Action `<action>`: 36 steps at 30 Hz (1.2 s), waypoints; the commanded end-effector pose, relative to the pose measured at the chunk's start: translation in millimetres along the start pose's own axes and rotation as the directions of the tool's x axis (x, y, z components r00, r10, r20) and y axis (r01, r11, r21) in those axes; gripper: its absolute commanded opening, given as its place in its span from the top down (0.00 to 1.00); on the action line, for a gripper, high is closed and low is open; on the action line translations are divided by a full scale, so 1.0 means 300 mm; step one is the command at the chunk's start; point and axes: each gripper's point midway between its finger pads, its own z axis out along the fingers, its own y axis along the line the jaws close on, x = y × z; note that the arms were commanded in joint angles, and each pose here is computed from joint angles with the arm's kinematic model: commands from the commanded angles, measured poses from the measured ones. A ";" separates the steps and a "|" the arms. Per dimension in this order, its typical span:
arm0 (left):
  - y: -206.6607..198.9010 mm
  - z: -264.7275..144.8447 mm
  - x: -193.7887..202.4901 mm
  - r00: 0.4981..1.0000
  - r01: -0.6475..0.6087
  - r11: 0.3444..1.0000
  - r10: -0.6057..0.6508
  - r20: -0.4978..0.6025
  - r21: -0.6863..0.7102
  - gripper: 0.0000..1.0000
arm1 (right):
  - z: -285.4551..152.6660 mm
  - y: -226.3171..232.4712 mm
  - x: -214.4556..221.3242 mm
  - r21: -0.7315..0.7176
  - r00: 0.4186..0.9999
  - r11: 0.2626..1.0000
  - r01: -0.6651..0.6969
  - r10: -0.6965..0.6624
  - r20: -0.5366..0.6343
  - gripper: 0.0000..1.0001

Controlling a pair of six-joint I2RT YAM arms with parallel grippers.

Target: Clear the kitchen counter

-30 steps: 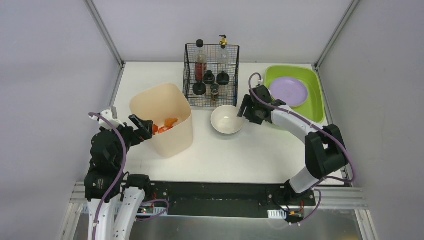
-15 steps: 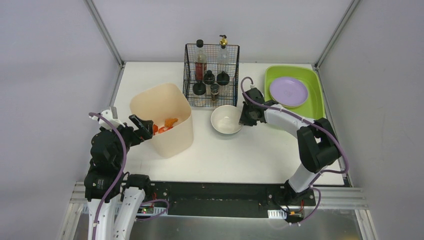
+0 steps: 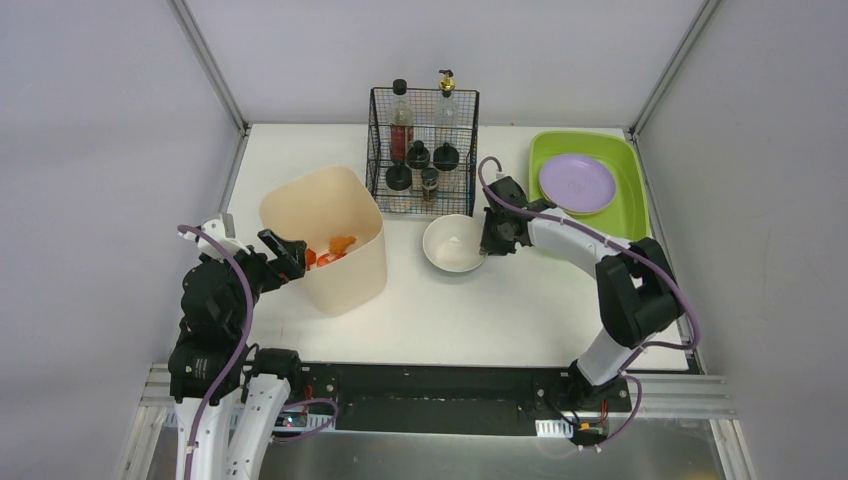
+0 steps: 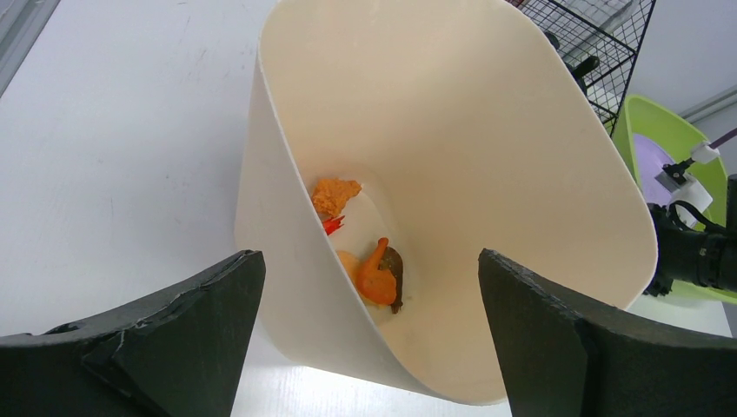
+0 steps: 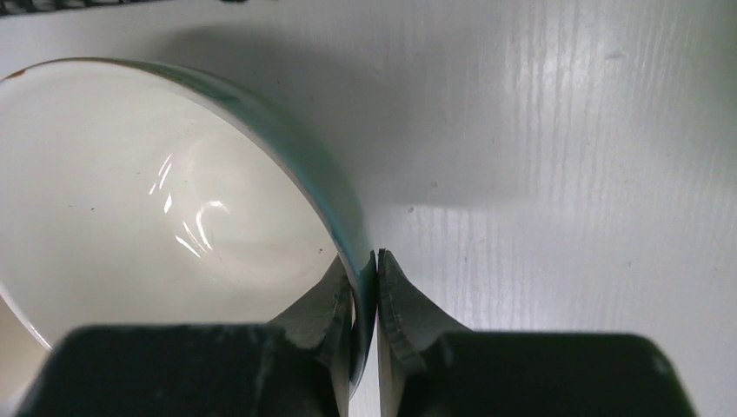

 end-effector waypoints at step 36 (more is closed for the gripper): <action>-0.018 -0.006 -0.018 1.000 0.022 0.999 -0.022 0.021 0.025 0.03 | -0.639 -0.496 -0.480 -0.020 0.646 0.857 -0.515 0.403 0.648 1.00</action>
